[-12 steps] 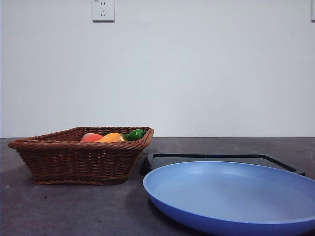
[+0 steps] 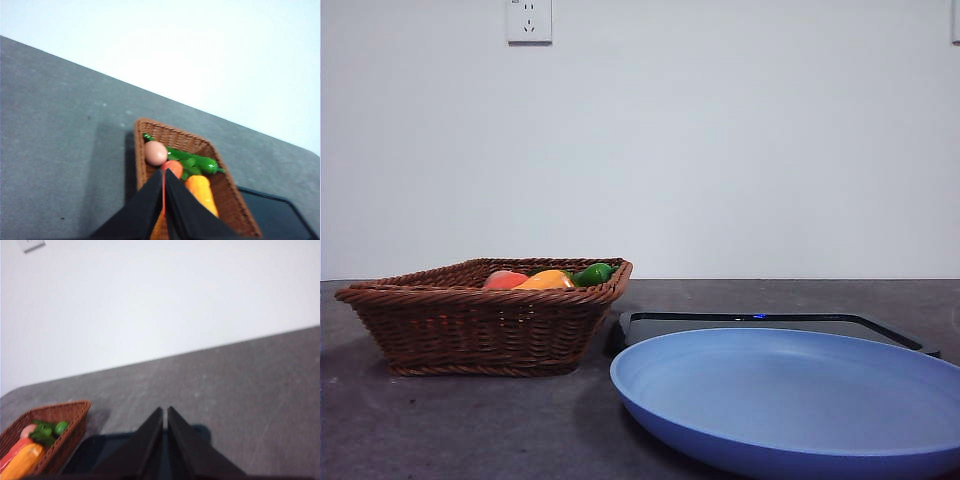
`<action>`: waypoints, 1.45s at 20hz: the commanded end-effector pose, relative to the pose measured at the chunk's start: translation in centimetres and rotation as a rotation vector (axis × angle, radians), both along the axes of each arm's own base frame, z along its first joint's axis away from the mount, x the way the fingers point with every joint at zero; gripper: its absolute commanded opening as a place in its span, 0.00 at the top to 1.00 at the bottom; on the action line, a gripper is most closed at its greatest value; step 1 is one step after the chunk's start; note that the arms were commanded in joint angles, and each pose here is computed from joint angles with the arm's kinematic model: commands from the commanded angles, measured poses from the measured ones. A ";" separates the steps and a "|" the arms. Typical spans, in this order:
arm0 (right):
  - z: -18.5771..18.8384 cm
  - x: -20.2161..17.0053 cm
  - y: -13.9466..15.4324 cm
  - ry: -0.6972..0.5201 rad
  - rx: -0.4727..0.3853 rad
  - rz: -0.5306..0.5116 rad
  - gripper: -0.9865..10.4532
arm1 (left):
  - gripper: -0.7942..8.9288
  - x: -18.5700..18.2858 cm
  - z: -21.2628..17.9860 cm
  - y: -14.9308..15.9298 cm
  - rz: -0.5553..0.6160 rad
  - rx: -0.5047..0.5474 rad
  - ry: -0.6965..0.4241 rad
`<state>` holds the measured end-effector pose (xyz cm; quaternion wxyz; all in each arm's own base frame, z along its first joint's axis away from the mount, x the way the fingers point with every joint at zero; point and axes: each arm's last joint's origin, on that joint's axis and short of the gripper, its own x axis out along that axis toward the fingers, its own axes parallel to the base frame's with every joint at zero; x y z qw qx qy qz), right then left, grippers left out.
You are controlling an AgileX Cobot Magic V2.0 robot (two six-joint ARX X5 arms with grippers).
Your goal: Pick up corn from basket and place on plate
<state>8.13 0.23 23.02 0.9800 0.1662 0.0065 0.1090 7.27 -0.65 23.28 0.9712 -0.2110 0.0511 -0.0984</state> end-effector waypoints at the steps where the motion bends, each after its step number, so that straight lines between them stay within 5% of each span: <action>1: 1.9 -0.2 0.2 0.036 -0.018 0.050 0.91 | 0.91 -0.5 2.1 -0.1 -0.028 0.005 0.022; 15: 9.4 -1.5 0.8 0.380 -0.229 0.255 0.91 | 0.91 -0.3 7.9 -0.9 -0.408 0.196 0.283; 25: 9.1 -2.8 1.2 0.567 -0.306 0.380 0.91 | 0.91 -0.8 7.3 -1.1 -0.485 0.204 0.404; 27: 9.1 -2.8 1.3 0.567 -0.307 0.385 0.90 | 0.85 -0.9 7.3 -1.1 -0.481 0.190 0.412; 29: 9.1 -2.7 1.3 0.573 -0.300 0.385 0.74 | 0.67 -0.9 7.3 -1.1 -0.476 0.175 0.419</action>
